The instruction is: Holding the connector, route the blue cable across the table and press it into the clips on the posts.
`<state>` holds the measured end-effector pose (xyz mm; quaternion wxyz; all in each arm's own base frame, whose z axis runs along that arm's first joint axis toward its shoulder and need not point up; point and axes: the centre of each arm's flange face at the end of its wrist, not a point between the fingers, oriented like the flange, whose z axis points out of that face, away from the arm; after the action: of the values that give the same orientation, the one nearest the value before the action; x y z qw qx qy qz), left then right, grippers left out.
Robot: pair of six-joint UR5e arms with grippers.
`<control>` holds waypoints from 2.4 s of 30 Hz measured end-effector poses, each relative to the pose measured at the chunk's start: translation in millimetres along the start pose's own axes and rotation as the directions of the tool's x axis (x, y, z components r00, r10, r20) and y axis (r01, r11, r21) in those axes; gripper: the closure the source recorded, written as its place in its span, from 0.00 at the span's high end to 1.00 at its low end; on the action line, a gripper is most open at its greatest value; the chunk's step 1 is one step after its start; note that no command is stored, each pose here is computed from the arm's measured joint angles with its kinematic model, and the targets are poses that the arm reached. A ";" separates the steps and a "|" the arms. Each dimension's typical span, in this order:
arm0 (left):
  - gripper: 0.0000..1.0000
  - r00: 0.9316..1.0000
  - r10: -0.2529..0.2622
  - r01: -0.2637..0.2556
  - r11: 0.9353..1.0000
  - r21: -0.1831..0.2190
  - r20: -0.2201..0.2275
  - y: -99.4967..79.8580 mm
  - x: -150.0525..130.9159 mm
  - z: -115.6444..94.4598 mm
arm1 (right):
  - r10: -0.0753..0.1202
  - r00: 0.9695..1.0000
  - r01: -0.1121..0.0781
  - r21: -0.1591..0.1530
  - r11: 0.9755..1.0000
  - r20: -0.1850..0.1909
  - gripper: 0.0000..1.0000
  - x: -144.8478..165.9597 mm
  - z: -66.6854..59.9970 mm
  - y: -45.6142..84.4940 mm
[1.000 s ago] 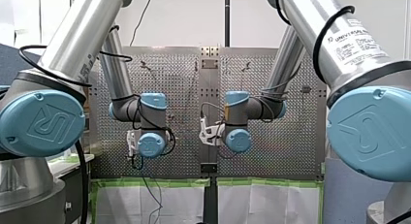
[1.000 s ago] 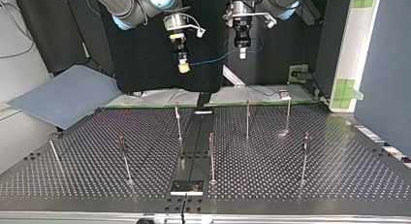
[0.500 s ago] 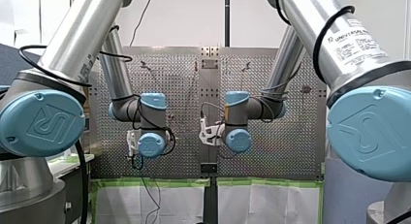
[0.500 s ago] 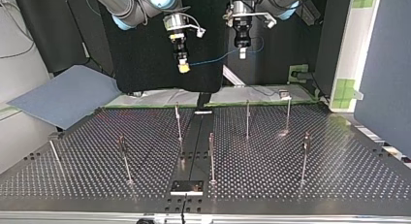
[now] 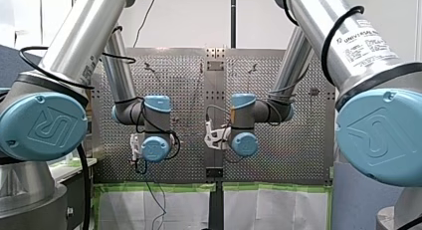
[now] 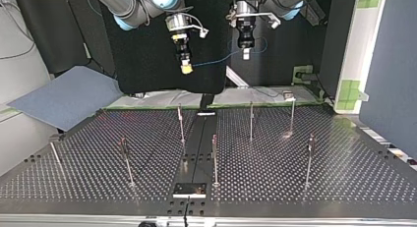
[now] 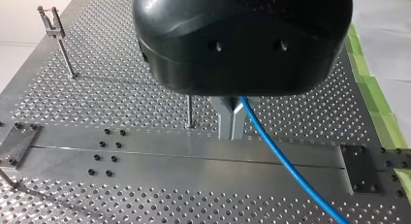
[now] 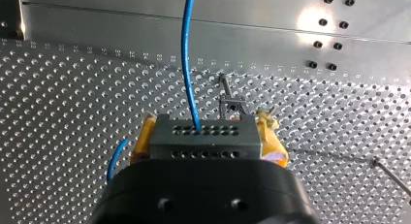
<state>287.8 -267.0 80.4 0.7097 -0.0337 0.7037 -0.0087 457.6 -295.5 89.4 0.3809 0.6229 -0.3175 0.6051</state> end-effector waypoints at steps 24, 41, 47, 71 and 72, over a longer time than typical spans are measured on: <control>0.00 1.000 0.018 -0.018 1.000 0.008 -0.024 -0.7 4.3 3.3 | 0.000 1.000 0.000 -0.001 1.000 -0.001 0.00 0.6 0.4 0.7; 0.00 0.999 0.021 -0.020 1.000 0.008 -0.027 -0.7 4.7 3.4 | 0.000 1.000 0.000 -0.002 1.000 -0.001 0.00 0.7 0.5 0.8; 0.00 0.999 0.021 -0.020 1.000 0.008 -0.027 -0.7 4.7 3.4 | -0.018 1.000 0.018 -0.005 1.000 0.023 0.00 -7.2 6.3 -0.9; 0.00 0.998 0.052 -0.053 0.999 -0.012 -0.044 6.7 2.3 -4.9 | -0.083 0.960 0.076 0.039 0.996 0.266 0.00 -65.8 -14.9 -3.1; 0.00 0.997 0.063 -0.064 0.998 -0.019 -0.050 9.3 1.4 -8.0 | -0.078 0.961 0.070 0.042 0.997 0.263 0.00 -63.0 -14.7 -4.1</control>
<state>279.5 -258.1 78.4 0.6917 -0.0182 0.7217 0.0204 449.4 -284.9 25.9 0.3473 0.7156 -0.3324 0.5068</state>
